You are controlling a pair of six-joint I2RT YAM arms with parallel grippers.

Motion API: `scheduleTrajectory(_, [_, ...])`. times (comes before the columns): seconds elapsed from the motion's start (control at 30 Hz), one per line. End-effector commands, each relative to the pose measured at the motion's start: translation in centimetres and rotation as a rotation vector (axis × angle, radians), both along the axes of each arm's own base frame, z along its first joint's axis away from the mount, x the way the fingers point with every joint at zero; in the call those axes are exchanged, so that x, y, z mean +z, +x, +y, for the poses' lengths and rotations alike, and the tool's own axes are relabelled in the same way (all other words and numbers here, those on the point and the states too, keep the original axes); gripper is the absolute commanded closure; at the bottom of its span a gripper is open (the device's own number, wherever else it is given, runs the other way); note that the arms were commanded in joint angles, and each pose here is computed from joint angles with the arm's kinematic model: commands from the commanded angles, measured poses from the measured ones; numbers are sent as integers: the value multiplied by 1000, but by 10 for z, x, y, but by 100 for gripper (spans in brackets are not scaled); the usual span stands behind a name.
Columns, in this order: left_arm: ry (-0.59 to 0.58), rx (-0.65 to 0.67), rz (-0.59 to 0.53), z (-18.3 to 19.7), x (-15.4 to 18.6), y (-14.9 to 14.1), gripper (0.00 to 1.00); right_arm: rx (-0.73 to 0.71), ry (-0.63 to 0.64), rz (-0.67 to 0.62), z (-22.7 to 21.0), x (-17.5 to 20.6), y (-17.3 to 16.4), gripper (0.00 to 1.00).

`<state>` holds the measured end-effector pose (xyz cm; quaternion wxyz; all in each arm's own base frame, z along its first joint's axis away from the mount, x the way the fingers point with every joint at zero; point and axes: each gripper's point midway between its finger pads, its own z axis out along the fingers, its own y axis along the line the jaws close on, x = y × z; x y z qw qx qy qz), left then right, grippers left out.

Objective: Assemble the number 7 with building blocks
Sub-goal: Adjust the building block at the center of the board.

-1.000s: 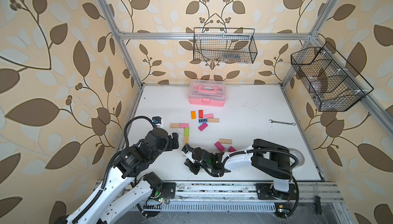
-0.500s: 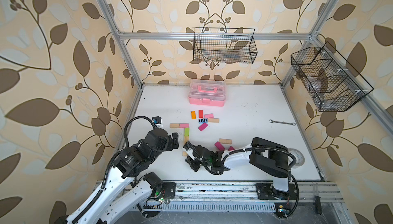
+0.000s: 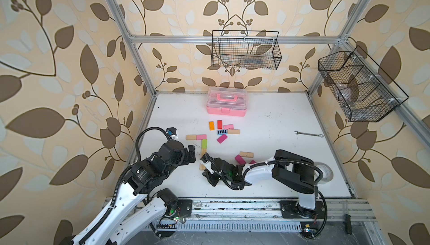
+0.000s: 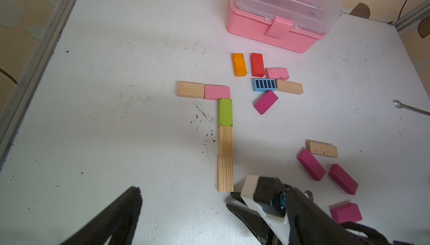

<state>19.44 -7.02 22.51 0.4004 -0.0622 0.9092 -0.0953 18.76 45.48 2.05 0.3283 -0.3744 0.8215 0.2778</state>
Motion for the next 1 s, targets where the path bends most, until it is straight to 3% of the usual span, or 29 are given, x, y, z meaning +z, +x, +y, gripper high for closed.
scheduleTrajectory(0.0, [13,3,-19,2,1,1,1,-20,-1,-5,3,-2,7,78])
scheduleTrajectory(0.5, [17,7,-16,2,0,2,1,0,61,-35,-9,33,0,78])
scheduleTrajectory(0.97, [95,23,57,-8,-20,25,1,-132,72,-72,-80,69,51,77])
